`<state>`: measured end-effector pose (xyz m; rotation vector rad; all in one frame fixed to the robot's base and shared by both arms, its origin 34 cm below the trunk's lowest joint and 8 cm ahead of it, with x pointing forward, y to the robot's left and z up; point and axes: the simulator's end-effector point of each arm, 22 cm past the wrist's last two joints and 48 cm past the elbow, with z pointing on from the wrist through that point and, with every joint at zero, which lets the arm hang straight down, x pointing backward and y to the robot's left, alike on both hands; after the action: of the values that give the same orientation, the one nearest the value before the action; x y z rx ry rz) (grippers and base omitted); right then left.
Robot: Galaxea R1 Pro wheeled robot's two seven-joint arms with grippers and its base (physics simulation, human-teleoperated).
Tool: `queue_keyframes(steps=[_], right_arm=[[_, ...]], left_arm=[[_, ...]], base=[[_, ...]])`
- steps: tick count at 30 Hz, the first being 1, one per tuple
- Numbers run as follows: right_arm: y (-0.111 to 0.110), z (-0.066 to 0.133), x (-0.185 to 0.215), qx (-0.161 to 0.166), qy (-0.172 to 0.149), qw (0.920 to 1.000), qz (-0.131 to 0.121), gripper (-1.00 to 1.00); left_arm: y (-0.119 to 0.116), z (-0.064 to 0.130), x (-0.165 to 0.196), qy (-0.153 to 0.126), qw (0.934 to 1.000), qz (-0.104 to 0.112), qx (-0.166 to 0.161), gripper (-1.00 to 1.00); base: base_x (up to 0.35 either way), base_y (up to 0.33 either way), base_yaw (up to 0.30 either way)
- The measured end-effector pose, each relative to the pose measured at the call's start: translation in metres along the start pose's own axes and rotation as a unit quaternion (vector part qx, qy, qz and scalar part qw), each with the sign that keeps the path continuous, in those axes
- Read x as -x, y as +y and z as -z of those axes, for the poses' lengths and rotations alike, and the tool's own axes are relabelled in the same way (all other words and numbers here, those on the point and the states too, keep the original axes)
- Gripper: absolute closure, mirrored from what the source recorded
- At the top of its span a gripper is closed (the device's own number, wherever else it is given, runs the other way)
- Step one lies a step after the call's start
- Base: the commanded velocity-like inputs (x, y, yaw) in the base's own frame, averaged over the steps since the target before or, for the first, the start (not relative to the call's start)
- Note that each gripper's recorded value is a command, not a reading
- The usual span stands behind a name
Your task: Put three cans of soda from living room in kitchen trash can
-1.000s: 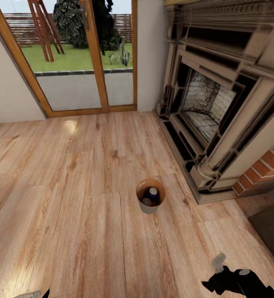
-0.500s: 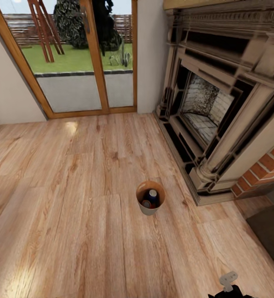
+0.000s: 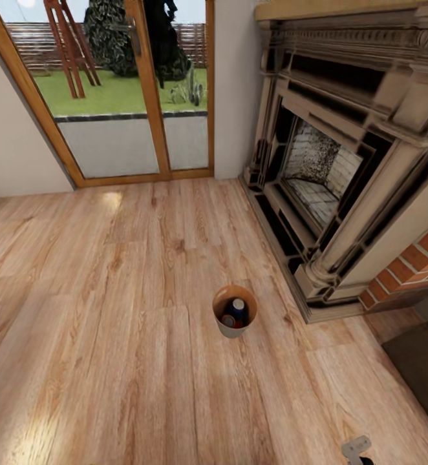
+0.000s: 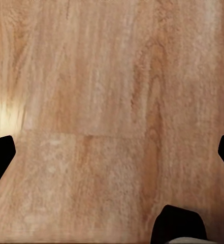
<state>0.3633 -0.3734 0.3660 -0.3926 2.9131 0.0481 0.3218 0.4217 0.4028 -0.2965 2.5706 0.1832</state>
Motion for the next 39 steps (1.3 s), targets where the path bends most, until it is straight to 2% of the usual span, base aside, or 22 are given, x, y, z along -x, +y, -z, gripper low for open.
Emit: queue_keyframes(steps=[7, 16, 39], right_arm=[[0.006, 0.012, -0.003, 0.002, 0.005, 1.0000, -0.002, -1.00], [-0.002, 0.029, -0.008, -0.029, 0.001, 0.9996, 0.000, -1.00], [0.000, 0.068, -0.003, -0.033, 0.004, 0.9994, -0.003, -1.00]], left_arm=[[-0.001, 0.010, 0.006, 0.002, 1.0000, -0.002, 0.000, -1.00], [-0.005, 0.024, 0.014, 0.006, 0.9998, -0.015, -0.010, -1.00], [-0.006, 0.056, 0.034, 0.012, 0.9995, -0.024, -0.018, -1.00]], base=[[0.000, 0.000, 0.000], [0.000, 0.000, 0.000], [0.000, 0.000, 0.000]])
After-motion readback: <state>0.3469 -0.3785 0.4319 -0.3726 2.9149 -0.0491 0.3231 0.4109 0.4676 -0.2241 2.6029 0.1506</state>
